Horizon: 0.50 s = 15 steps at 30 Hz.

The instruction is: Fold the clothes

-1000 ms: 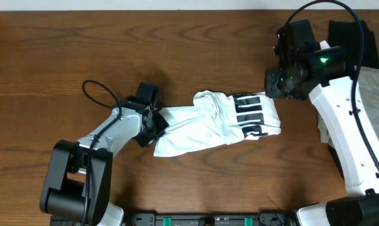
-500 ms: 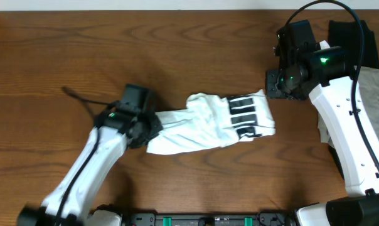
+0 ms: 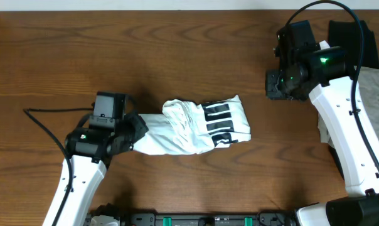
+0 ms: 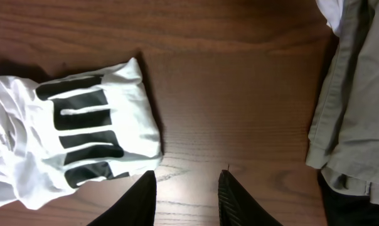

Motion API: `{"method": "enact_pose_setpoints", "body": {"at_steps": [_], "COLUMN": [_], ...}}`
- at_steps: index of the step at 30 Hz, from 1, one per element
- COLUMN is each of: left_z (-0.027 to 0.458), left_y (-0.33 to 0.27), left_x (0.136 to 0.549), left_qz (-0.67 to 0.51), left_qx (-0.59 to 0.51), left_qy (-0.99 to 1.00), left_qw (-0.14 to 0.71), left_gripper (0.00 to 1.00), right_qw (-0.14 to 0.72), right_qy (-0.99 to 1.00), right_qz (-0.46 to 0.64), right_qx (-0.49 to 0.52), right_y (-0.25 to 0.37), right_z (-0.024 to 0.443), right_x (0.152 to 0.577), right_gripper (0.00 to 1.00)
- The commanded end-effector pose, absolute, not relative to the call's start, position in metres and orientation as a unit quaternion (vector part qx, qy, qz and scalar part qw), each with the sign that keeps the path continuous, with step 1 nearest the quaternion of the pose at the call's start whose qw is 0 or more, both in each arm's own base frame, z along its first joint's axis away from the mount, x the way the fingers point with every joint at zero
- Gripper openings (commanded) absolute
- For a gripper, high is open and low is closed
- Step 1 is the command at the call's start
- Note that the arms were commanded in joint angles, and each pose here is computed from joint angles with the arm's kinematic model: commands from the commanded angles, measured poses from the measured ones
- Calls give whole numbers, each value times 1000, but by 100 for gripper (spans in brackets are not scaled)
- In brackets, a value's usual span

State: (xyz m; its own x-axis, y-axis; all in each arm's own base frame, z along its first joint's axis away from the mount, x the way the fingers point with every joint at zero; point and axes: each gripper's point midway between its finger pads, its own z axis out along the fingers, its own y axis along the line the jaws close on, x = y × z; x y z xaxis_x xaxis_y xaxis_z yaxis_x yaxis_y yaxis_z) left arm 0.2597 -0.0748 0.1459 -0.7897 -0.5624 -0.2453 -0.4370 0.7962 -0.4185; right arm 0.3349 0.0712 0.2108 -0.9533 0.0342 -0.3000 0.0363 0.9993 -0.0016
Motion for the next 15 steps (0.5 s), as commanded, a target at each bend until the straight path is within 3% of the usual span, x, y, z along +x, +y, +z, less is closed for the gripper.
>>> {"method": "enact_pose_setpoints", "body": {"at_steps": [1,6,15], "left_z": [191,204,155], "left_y": [-98,-151,-235], "left_x": [278,286,280], "left_qz": [-211,-247,-236], "left_qx": [-213,-115,49], "left_qy": [923,925,944], "left_qw": [239,266,224], "left_gripper": [6,6,6], "right_qw": [161,154,149], "right_qy": [987,988,978], "right_qz": [-10,-11,-54], "right_qx": [16,28,135], "right_y": [66,65,44], "right_z": [216,215,215], "right_x": [333,330,322], "right_gripper": [31,29,26]}}
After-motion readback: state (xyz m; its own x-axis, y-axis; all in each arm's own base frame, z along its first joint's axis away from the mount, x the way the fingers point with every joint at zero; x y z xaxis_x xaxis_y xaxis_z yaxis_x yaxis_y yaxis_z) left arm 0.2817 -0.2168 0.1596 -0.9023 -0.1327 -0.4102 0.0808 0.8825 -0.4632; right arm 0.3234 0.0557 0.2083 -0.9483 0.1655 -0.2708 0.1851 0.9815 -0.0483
